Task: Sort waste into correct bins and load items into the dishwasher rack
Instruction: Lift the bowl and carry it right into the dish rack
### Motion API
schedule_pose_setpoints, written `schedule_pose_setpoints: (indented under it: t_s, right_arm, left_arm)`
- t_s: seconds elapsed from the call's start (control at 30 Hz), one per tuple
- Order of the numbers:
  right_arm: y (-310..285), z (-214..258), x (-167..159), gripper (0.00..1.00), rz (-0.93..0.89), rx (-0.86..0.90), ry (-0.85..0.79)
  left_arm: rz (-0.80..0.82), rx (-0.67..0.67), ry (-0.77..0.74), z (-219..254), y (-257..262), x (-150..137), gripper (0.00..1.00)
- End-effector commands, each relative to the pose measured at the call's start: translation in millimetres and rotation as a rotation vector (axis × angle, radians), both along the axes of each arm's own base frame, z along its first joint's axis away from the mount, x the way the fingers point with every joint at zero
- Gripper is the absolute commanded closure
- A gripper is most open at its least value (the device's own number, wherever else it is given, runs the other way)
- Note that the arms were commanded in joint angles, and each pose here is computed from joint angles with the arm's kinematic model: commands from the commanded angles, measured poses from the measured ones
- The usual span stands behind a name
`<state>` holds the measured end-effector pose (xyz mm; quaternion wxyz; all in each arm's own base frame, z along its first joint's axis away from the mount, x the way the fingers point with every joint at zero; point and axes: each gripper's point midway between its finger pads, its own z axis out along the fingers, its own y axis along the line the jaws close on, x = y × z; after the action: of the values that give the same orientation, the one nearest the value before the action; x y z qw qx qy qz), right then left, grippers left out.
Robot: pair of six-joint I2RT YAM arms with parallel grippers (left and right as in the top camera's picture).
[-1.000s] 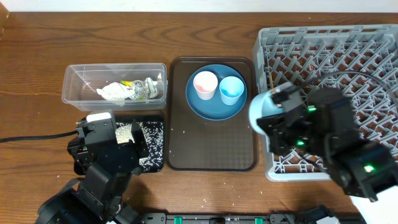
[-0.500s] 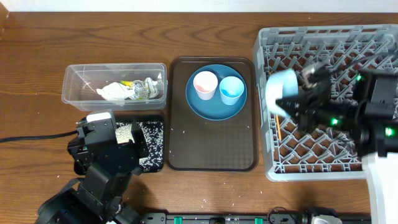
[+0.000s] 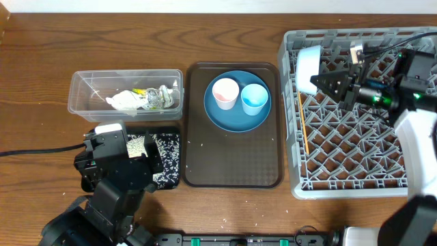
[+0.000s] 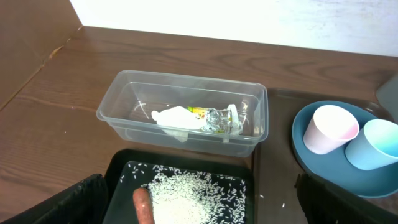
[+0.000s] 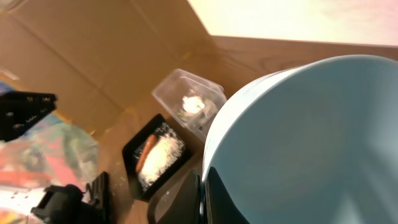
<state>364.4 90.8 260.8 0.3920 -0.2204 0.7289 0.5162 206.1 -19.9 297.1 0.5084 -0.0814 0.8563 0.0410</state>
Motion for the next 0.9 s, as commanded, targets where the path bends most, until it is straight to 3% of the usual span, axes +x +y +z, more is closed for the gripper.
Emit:
schedule_pose_setpoints:
  t_s: [0.0,0.57,0.87]
  right_arm:
    - [1,6,1,0.99,0.076,0.099,-0.014]
    - [-12,-74,38,0.99,0.058,0.134,0.113]
    - [-38,-103,46,0.99,-0.057,0.084,0.22]
  left_arm:
    - [0.024,-0.001,-0.02,7,5,0,0.01]
    - [0.024,-0.001,-0.02,7,5,0,0.01]
    - [0.024,-0.001,-0.02,7,5,0,0.01]
